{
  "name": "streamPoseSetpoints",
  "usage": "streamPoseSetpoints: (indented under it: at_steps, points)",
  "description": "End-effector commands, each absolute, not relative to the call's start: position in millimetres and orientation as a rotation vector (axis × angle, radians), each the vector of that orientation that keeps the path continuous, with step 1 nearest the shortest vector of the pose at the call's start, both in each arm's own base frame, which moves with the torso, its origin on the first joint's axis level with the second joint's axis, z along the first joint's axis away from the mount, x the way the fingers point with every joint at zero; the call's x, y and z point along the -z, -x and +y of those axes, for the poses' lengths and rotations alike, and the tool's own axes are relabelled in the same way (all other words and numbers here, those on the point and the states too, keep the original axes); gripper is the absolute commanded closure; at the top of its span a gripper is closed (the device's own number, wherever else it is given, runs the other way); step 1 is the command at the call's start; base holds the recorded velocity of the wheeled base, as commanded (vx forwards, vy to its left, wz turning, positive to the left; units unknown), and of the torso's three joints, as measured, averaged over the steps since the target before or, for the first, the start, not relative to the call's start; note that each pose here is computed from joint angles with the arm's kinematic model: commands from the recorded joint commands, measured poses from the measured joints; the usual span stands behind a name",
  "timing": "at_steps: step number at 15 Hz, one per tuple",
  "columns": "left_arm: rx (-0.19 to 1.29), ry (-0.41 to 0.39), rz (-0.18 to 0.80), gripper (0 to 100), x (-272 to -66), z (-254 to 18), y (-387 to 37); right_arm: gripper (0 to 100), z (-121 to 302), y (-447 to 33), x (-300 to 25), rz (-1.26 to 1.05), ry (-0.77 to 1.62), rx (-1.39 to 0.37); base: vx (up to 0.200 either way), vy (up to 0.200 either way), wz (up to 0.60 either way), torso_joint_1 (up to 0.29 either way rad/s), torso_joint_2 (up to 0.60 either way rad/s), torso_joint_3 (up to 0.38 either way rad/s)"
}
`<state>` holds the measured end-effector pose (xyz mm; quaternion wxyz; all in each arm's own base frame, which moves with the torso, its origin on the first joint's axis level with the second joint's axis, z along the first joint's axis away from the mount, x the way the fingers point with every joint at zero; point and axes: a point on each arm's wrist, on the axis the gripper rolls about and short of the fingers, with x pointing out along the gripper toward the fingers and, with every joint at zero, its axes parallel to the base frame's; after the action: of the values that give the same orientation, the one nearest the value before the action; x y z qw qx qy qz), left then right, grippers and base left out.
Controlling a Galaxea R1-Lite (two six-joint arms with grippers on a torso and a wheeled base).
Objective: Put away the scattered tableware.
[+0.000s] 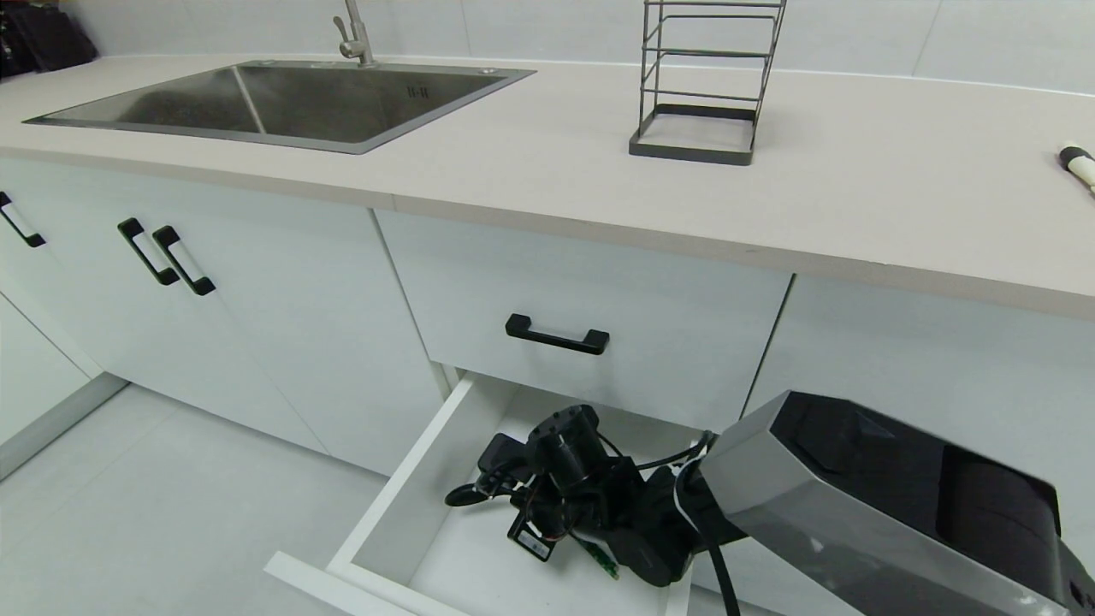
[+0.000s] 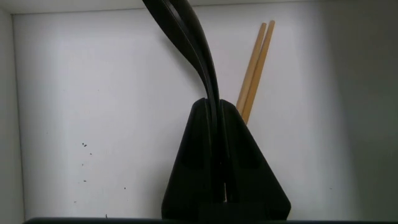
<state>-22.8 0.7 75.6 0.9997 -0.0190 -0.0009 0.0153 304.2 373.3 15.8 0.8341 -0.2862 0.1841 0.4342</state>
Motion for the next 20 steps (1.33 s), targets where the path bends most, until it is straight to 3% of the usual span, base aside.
streamPoseSetpoints:
  at_steps: [1, 20]
  points:
    - [-0.031, 0.038, -0.002, 0, -75.6, 0.8, 22.8, 100, 376.6, -306.4, -5.4, 0.4, 0.612, -0.921, 0.0, 0.0, 0.0, 0.0, 0.0, 0.0]
    - [-0.031, 0.038, -0.002, 0, -75.6, 0.8, 22.8, 100, 383.9, -319.0, 21.1, 0.429, 0.609, -0.918, 0.0, 0.0, 0.0, 0.0, 0.0, 0.0]
